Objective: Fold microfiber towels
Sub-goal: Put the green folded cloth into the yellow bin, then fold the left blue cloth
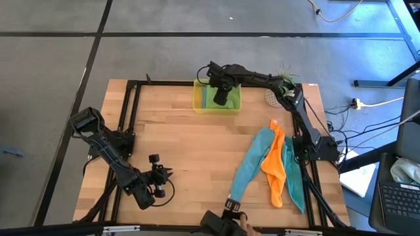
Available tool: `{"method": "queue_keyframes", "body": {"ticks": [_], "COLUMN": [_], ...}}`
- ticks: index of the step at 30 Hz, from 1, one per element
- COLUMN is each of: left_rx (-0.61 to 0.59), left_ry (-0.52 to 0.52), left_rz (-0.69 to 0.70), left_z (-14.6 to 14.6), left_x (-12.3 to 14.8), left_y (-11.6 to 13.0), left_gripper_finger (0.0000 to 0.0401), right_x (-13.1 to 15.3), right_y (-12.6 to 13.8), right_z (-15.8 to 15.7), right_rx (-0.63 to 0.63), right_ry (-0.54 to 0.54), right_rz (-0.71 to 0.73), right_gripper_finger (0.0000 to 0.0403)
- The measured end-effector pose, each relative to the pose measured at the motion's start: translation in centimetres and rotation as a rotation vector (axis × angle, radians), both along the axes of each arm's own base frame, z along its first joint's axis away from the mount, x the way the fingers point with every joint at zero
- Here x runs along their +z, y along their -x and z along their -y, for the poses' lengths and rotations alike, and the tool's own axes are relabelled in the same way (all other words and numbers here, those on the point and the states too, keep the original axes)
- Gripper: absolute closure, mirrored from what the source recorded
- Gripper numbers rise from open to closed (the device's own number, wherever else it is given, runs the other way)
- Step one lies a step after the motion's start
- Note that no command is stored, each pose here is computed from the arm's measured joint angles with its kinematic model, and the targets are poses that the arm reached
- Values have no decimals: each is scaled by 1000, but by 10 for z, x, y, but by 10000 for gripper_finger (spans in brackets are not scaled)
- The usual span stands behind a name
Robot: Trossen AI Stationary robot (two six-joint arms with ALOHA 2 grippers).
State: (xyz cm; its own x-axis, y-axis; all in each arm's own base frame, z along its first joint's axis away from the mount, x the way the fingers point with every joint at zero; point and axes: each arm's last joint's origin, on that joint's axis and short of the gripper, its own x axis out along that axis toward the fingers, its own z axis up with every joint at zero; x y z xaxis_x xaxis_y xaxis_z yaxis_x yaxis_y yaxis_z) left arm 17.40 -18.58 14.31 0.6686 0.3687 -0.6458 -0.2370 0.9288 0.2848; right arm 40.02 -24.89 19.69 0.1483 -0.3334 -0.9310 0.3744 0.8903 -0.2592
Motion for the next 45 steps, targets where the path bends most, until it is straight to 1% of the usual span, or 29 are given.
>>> {"method": "queue_keyframes", "body": {"ticks": [1, 5, 9, 13, 15, 17, 20, 22, 23, 25, 27, 30, 33, 37, 41, 45], "left_rx": [0, 0, 0, 0, 0, -1, -1, 0, 0, 1, 9, 5, -3, -14, -18, -56], "left_ry": [0, 0, 0, 1, 1, 0, 1, 2, 4, 13, 27, 49, 64, 81, 66, 54], "left_rz": [0, 0, 1, 1, 1, 1, 1, 2, 2, 0, 8, 24, 50, 97, 151, 179], "left_z": [0, 0, 0, 0, 0, 0, 0, 0, 0, 1, 1, 4, 8, 13, 18, 24], "left_x": [0, 0, 0, 0, 0, 0, 0, 0, 0, 0, 0, 0, 1, 2, 0, -2], "left_y": [0, 0, 0, 0, 0, 0, 0, 0, 0, 0, 0, 1, 1, 2, 1, -4], "left_gripper_finger": [335, 335, 335, 335, 335, 335, 335, 335, 335, 335, 335, 335, 335, 335, 335, 335], "right_x": [1, -5, -15, -14, -6, 9, 33, 48, 56, 68, 71, 64, 53, 41, 42, 45], "right_y": [-3, -10, -8, -3, -2, -1, 0, 3, 7, 16, 24, 26, 23, 22, 28, 52], "right_z": [-1, -2, -4, -7, -9, -13, -24, -31, -36, -44, -54, -79, -112, -154, -199, -247], "right_rx": [8, 47, 4, 12, 19, 22, 47, 47, 40, -8, -57, -73, -24, 38, 70, 122], "right_ry": [0, -89, -151, -221, -250, -263, -241, -197, -192, -214, -264, -318, -347, -353, -329, -234], "right_rz": [28, 109, 80, 64, 94, 148, 193, 185, 174, 147, 80, -25, -84, -136, -90, -14], "right_gripper_finger": [264, 264, 264, 264, 264, 264, 264, 264, 264, 264, 264, 264, 264, 264, 264, 264]}}
